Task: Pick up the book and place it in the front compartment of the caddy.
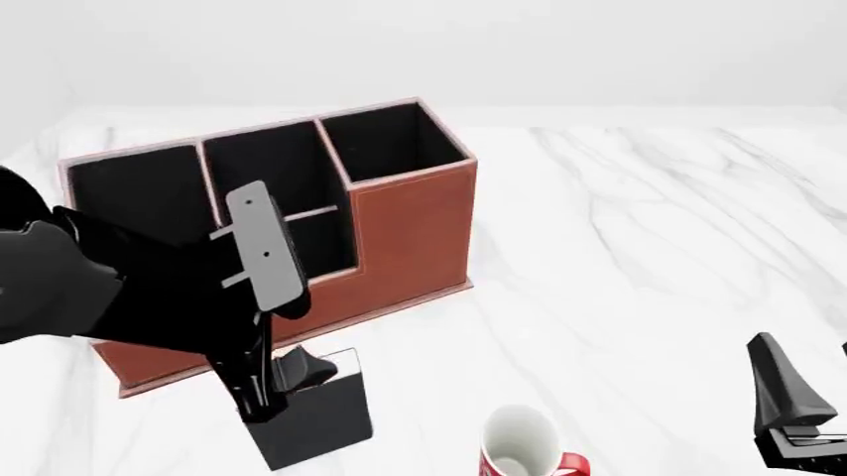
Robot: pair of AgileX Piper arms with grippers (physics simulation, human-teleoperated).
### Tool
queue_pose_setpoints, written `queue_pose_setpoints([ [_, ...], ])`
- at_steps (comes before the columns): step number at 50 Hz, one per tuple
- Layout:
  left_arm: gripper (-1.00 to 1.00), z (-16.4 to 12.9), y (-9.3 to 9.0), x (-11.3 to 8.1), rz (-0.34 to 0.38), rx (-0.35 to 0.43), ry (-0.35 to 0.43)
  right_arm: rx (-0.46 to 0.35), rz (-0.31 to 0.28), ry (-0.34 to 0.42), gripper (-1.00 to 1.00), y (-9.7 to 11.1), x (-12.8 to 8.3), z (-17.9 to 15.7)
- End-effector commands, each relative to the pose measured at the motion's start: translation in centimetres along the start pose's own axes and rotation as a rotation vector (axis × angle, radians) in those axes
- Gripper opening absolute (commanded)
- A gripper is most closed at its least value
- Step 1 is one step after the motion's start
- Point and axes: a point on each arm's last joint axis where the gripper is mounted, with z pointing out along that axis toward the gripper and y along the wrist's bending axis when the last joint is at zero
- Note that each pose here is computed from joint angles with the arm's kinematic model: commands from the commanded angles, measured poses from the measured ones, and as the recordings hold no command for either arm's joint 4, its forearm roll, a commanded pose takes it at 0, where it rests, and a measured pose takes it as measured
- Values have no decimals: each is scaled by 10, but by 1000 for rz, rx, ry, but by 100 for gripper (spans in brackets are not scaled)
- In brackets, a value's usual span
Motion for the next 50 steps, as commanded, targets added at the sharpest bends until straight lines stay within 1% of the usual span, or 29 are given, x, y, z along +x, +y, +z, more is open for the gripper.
queue_pose_setpoints([
  [1, 100, 14, -5, 3, -29, 16, 20, 0, 0, 0, 100, 0, 0, 0],
  [15, 100, 24, -8, 9, -44, 19, 22, 0, 0, 0, 100, 0, 0, 0],
  [17, 100, 24, -12, 10, -48, 26, 17, 0, -1, 0, 100, 0, 0, 0],
  [34, 100, 33, -15, 20, -68, 25, 22, 0, 0, 0, 100, 0, 0, 0],
  [40, 100, 33, -14, 22, -72, 20, 21, 0, 0, 0, 100, 0, 0, 0],
  [43, 100, 32, -10, 23, -72, 6, 15, 0, 0, 0, 100, 0, 0, 0],
  [50, 100, 33, -9, 26, -78, 2, 18, 0, -1, -1, 100, 0, 0, 0],
])
